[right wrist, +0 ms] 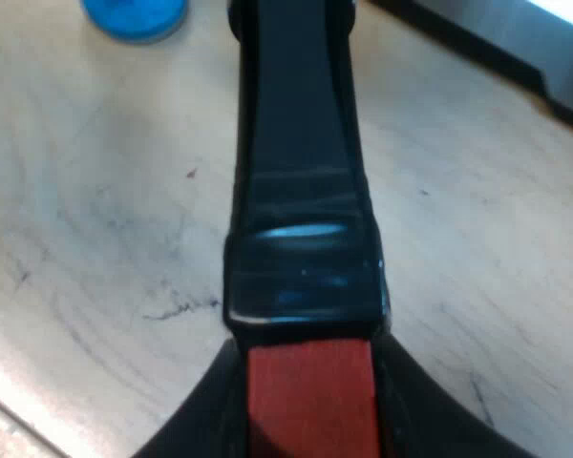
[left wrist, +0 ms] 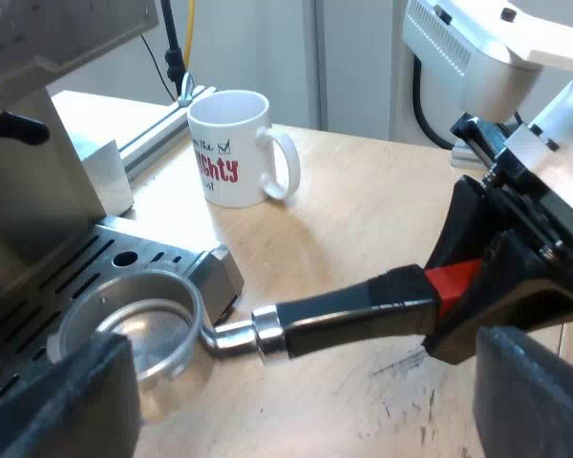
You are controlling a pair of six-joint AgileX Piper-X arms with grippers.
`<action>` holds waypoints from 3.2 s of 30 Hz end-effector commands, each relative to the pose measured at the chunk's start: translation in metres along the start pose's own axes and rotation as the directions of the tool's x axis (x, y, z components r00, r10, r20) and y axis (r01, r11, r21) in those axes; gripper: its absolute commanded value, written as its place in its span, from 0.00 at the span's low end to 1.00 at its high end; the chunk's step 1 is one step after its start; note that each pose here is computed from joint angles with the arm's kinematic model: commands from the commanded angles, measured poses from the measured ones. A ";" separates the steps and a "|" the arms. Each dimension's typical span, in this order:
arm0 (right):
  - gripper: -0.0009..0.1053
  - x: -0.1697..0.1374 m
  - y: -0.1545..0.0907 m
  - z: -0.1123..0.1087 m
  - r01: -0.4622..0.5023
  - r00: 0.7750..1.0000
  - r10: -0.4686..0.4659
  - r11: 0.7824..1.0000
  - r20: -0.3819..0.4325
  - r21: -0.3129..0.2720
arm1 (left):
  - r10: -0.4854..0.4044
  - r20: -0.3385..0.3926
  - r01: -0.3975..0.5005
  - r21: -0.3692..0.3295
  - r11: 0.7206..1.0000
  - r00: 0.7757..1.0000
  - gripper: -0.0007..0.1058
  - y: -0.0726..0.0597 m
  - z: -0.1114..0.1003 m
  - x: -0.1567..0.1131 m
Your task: Grind coffee beans and then tamp
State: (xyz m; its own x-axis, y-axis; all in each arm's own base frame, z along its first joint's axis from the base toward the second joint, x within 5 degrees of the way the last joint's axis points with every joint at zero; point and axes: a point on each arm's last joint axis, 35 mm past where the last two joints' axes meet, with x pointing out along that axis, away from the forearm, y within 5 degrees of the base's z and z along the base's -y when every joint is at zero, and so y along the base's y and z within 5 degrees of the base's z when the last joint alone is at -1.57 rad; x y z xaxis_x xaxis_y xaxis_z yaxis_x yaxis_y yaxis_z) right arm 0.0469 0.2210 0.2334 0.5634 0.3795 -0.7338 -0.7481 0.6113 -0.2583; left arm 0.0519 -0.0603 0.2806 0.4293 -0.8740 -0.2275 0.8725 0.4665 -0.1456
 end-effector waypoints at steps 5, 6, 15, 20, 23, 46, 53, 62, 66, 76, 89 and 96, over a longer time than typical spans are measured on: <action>0.01 -0.003 -0.001 0.007 -0.001 0.998 0.003 1.000 0.071 -0.025 | -0.010 -0.066 0.009 -0.024 1.000 0.998 0.69 -0.001 -0.007 -0.002; 0.01 -0.003 -0.001 0.007 -0.001 0.998 0.003 1.000 0.071 -0.025 | -0.010 -0.066 0.009 -0.024 1.000 0.998 0.69 -0.001 -0.007 -0.002; 0.01 0.026 -0.012 -0.012 -0.085 0.994 0.088 0.995 0.064 -0.055 | -0.010 -0.096 0.006 -0.037 0.999 0.995 0.69 -0.001 -0.010 -0.002; 0.01 0.037 -0.018 -0.027 -0.082 0.996 0.083 0.996 0.033 -0.040 | -0.010 -0.101 0.006 -0.039 0.999 0.995 0.69 -0.001 -0.012 -0.002; 0.01 0.043 -0.020 -0.034 -0.079 0.995 0.080 0.997 0.056 -0.021 | -0.010 -0.109 0.005 -0.043 0.999 0.994 0.69 -0.001 -0.013 -0.002; 0.01 0.074 -0.006 -0.051 -0.117 0.992 0.119 0.992 0.034 -0.047 | -0.001 -0.204 -0.014 -0.075 0.997 0.979 0.69 0.009 -0.032 0.018; 0.01 0.082 -0.002 -0.055 -0.115 0.993 0.115 0.992 0.005 -0.050 | -0.006 -0.303 -0.031 -0.118 0.992 0.953 0.69 0.016 -0.038 0.033; 0.01 0.083 -0.002 -0.057 -0.110 0.994 0.110 0.992 -0.006 -0.054 | -0.008 -0.320 -0.034 -0.126 0.992 0.947 0.69 0.017 -0.040 0.036; 0.01 0.083 -0.002 -0.057 -0.110 0.994 0.109 0.992 -0.012 -0.056 | -0.008 -0.320 -0.034 -0.126 0.992 0.947 0.69 0.017 -0.040 0.036; 0.01 0.083 -0.003 -0.062 -0.112 0.993 0.109 0.991 -0.051 -0.069 | -0.012 -0.319 -0.030 -0.127 0.991 0.948 0.69 0.017 -0.040 0.036; 0.35 0.082 -0.001 -0.067 -0.180 0.979 0.174 0.982 -0.103 -0.059 | -0.012 -0.321 -0.030 -0.128 0.991 0.947 0.69 0.017 -0.040 0.036; 0.52 0.082 -0.001 -0.067 -0.176 0.979 0.174 0.984 -0.103 -0.008 | -0.012 -0.321 -0.030 -0.128 0.991 0.947 0.69 0.017 -0.040 0.036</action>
State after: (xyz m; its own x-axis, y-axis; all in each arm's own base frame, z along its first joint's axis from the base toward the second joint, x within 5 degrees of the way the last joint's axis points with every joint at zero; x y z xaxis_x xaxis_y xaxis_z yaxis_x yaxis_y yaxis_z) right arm 0.0699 0.2053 0.1290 0.3855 0.4068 -0.8282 -0.8420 0.5222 -0.1354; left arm 0.0730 -0.0773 0.2307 0.3191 -0.7856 -0.5301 0.8136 0.5140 -0.2719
